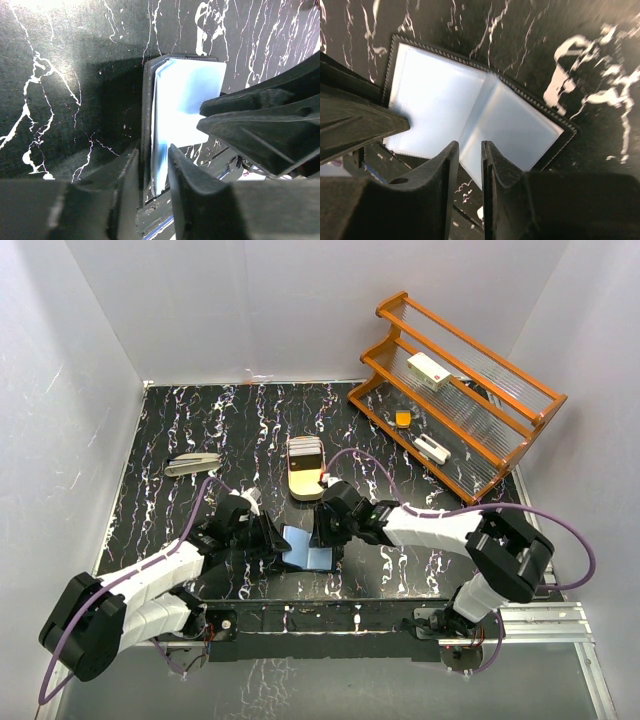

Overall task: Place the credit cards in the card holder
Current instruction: Open the card holder at the center of the board, then move the storage box to the center of the board.

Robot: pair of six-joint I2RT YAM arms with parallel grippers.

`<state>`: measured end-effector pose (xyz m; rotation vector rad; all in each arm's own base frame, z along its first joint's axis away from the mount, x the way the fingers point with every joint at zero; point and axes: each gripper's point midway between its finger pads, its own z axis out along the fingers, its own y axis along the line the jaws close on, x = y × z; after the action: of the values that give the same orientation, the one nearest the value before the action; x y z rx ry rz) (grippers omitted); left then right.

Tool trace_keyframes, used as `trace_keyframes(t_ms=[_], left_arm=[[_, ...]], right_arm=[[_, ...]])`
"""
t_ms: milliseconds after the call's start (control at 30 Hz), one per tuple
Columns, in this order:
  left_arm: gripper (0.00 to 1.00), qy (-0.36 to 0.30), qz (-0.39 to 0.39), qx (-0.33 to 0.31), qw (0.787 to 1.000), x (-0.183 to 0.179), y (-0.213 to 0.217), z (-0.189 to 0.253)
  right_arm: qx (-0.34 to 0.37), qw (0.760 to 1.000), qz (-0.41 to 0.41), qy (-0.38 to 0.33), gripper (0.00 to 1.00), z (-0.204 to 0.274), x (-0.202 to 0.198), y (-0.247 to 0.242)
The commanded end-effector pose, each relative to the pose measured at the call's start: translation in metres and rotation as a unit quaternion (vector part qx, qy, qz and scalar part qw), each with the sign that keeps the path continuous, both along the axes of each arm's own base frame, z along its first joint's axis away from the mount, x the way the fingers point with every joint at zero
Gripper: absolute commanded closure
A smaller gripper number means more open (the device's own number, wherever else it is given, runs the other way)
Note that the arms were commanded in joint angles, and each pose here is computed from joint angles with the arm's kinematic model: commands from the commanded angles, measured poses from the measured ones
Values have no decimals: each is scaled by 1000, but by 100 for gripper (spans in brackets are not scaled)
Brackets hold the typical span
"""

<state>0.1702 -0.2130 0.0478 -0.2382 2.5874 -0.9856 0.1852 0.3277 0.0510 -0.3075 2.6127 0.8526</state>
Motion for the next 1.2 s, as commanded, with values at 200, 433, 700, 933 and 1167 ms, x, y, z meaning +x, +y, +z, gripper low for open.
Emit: trace_keyframes(t_ms=[200,433,700,933,1167], left_arm=[[100,-31,-19,-19,999,3,-7,20],[100,-30,-28,-15,999,-1,-5,23],[100,-28,-29,-25,999,-4,-6,27],[100,-23,-34,-39,998,-7,-10,29],[100,-25,-38,-41,998,-7,-11,31]], right_arm=[[-53,971,-40,-230,73,109,98,-18],[-94,967,-43,-233,64,110,158,-38],[-93,973,-39,-206,60,91,201,-31],[-97,980,-41,-168,61,59,218,-15],[-129,978,-77,-143,66,34,229,-24]])
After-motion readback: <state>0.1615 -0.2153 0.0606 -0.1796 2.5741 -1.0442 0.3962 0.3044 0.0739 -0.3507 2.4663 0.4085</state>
